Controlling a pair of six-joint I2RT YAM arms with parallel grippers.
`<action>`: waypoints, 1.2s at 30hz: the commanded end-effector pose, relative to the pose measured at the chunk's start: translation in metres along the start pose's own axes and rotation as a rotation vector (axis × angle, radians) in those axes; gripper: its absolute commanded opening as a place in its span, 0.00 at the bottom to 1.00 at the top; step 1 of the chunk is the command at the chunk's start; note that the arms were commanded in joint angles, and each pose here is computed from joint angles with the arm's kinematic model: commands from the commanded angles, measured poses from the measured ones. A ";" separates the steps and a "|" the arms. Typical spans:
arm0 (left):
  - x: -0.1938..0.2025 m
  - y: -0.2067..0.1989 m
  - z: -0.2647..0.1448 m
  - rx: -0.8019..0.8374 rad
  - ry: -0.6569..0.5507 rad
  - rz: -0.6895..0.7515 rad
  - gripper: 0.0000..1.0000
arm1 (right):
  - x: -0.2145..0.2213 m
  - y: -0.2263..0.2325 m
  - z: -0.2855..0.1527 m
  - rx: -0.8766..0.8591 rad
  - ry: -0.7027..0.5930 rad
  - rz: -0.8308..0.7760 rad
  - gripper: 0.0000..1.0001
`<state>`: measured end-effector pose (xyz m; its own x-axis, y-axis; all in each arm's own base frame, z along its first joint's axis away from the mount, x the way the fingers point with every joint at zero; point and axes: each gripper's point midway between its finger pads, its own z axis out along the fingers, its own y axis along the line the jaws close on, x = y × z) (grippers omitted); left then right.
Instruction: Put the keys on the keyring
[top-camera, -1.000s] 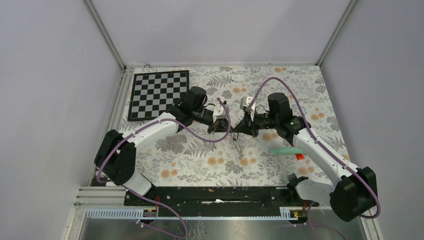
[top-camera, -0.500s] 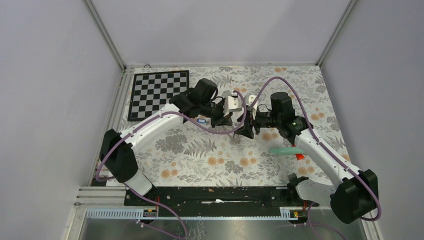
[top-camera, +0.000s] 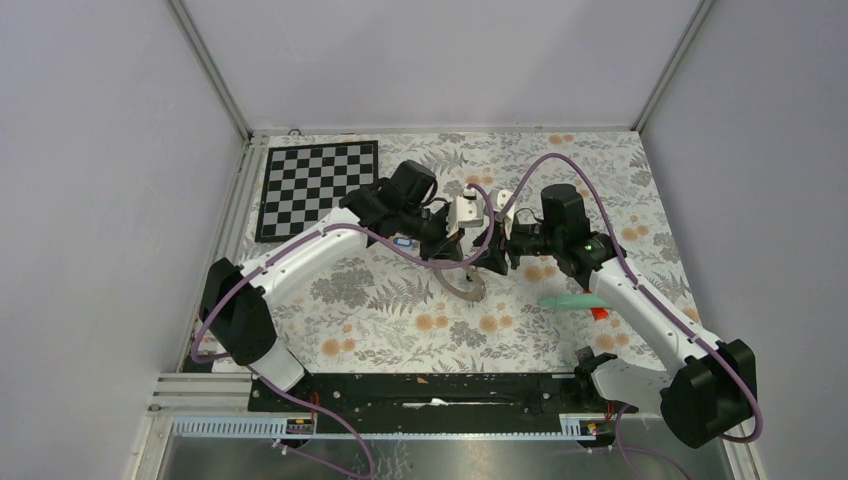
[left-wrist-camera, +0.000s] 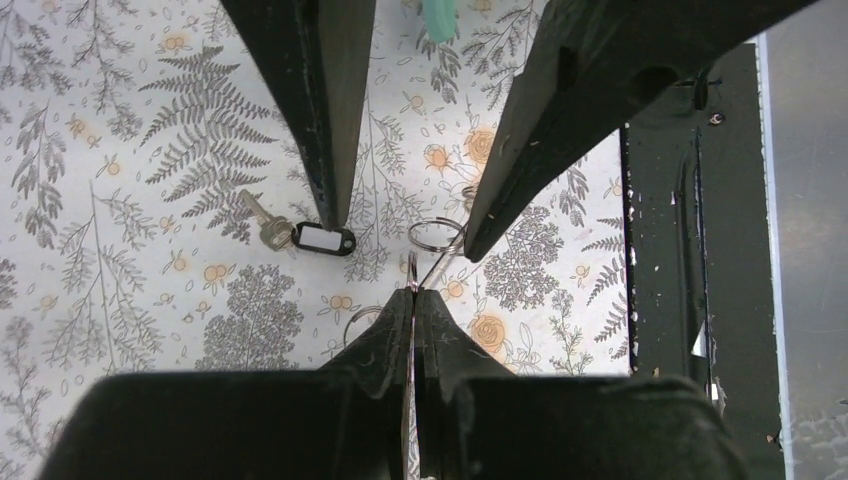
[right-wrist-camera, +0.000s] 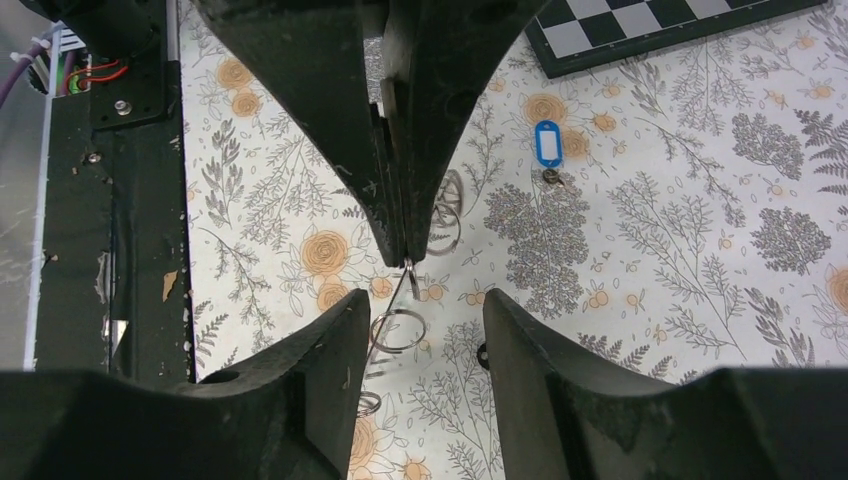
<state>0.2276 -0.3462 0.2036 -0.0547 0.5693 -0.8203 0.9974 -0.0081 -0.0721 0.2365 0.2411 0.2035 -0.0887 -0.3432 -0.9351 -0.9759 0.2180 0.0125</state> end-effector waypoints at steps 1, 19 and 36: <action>-0.019 -0.020 -0.002 0.063 -0.088 0.093 0.00 | -0.015 0.008 -0.002 -0.037 -0.052 -0.047 0.52; -0.025 -0.023 -0.018 0.083 -0.209 0.088 0.00 | -0.025 0.024 -0.003 -0.203 -0.176 0.067 0.51; -0.029 -0.023 -0.015 0.091 -0.229 0.057 0.00 | -0.008 0.016 0.005 -0.177 -0.147 0.075 0.35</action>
<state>0.2128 -0.3452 0.2157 -0.0652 0.4374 -0.8969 0.9917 -0.0711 -0.1068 0.2207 0.2514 0.2125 -0.1731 -0.1896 -0.9665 -0.9838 0.0802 0.1605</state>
